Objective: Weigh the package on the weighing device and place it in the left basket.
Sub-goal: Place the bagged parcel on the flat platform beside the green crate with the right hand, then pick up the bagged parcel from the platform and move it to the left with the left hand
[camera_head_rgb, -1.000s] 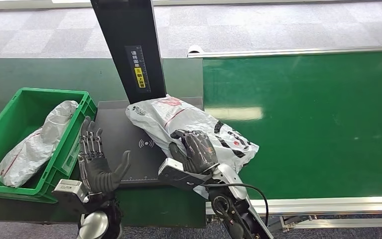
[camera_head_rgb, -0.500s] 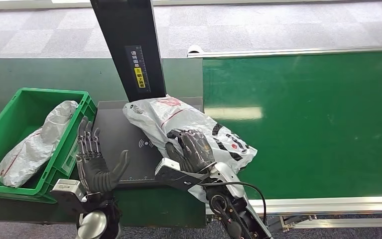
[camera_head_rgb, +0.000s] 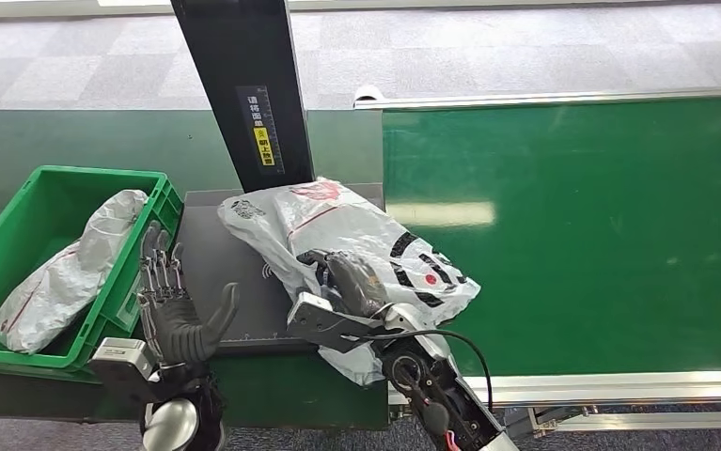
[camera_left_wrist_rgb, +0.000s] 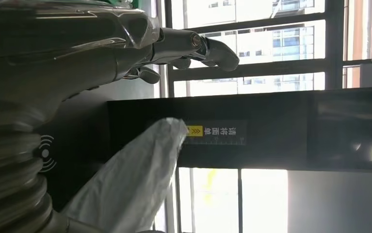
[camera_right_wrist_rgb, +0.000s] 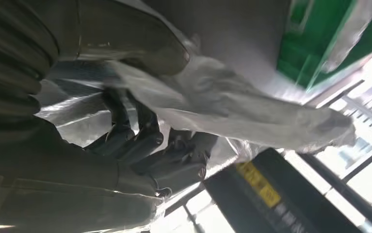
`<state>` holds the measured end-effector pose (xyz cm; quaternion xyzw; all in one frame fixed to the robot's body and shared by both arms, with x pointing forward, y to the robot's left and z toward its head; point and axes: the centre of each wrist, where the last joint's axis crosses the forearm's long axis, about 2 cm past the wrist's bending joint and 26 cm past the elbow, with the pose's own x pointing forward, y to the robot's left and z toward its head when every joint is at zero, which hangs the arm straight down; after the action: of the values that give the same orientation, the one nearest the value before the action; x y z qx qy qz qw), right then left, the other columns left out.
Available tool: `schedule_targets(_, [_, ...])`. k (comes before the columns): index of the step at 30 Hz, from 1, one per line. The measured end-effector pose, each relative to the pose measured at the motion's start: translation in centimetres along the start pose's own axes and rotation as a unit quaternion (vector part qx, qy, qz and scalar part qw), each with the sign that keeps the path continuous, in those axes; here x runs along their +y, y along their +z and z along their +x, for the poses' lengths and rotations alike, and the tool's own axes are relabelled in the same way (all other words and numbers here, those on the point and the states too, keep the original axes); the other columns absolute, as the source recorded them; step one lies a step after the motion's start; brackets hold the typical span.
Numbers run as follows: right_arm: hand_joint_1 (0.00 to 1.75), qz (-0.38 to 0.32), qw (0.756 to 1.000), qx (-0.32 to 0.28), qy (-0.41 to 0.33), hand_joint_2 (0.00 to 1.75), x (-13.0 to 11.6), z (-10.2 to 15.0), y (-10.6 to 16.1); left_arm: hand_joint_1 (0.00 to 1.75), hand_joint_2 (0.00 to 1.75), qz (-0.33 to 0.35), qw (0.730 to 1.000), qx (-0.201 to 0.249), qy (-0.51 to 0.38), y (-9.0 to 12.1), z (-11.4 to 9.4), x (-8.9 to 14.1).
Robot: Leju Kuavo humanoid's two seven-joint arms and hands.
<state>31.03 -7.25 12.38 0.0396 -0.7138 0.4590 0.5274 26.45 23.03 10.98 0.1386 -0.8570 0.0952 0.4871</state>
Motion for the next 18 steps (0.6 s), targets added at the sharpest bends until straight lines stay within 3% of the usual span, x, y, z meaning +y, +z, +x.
schedule_targets(10, [0.00, 0.046, 0.996, -0.069, -0.038, 1.75, 0.4, 1.1, -0.6, 0.00, 1.75, -0.002, 1.000, -0.010, -0.004, -1.0, 0.0, -0.1])
schedule_targets(18, [0.00, -0.013, 0.983, -0.165, -0.084, 1.75, -1.3, 3.2, 0.3, 0.00, 1.75, -0.036, 0.999, -0.019, -0.009, -0.8, 0.2, -0.7])
